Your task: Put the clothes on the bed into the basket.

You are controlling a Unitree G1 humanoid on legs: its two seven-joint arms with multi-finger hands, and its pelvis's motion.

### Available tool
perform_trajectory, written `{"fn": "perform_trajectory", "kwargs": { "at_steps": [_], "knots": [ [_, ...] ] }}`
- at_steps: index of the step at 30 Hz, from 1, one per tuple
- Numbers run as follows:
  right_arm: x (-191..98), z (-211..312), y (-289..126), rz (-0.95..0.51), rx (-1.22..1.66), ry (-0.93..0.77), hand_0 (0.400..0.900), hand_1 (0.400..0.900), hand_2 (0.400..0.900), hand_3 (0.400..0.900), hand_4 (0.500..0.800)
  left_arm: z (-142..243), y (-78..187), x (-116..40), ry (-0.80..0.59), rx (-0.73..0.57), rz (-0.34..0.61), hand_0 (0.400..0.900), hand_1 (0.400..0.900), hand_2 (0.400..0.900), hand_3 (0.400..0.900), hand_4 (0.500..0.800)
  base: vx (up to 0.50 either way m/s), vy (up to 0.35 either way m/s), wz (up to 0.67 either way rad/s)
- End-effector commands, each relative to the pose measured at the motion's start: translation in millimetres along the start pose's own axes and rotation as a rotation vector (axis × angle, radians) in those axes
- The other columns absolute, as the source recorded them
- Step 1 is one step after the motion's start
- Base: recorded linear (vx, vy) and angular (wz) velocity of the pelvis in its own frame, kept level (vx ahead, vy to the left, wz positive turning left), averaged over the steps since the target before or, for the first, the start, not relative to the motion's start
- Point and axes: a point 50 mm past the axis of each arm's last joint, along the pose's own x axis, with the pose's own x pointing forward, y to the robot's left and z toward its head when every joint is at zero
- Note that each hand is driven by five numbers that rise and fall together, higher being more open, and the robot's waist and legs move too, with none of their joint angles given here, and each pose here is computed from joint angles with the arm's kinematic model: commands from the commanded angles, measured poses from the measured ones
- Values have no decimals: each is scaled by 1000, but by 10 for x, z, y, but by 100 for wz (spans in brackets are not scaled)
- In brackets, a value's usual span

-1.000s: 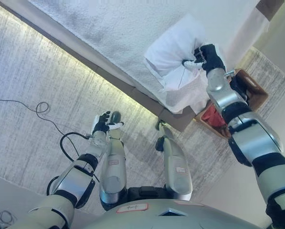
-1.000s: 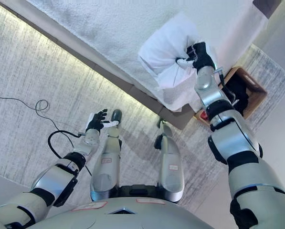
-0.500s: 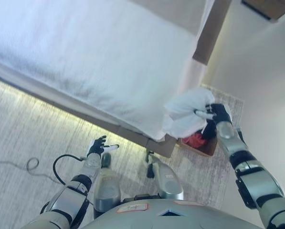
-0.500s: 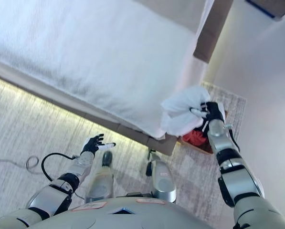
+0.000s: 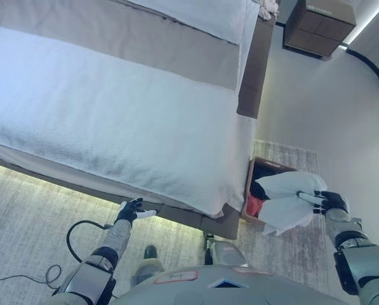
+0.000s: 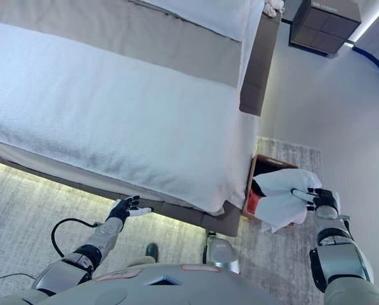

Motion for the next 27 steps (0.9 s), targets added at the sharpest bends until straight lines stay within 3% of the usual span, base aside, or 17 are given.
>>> {"fn": "perform_trajectory", "kwargs": {
  "at_steps": [1, 16, 17, 18, 19, 20, 27],
  "knots": [
    [17, 450, -565, -167, 125, -112, 400, 400, 400, 400, 500, 110, 75, 31, -36, 37, 10, 900, 900, 900, 900, 800, 9, -32, -2],
    [-84, 737, -1183, -324, 230, -137, 400, 400, 400, 400, 500, 51, -61, 10, -19, 54, -41, 900, 900, 900, 900, 800, 9, -16, 1],
    [-89, 736, -1205, -333, 229, -136, 473, 473, 473, 473, 544, 43, -80, 7, -18, 53, -46, 900, 900, 900, 900, 800, -2, -28, 5],
    [-95, 810, -1202, -331, 233, -156, 629, 629, 629, 629, 638, 27, -90, 5, -11, 49, -45, 900, 900, 900, 900, 800, -4, -32, 6],
    [-94, 776, -1211, -334, 229, -149, 833, 833, 833, 833, 760, 28, -115, 3, -10, 51, -53, 900, 900, 900, 900, 800, -2, -24, 4],
    [-94, 775, -1211, -334, 229, -149, 900, 900, 900, 900, 800, 28, -115, 3, -10, 51, -53, 900, 900, 900, 900, 800, 6, -28, 6],
    [-85, 764, -1178, -331, 256, -144, 900, 900, 900, 900, 800, 4, -140, -2, -1, 46, -60, 900, 900, 900, 900, 800, 3, -10, 2]
  ]
}}
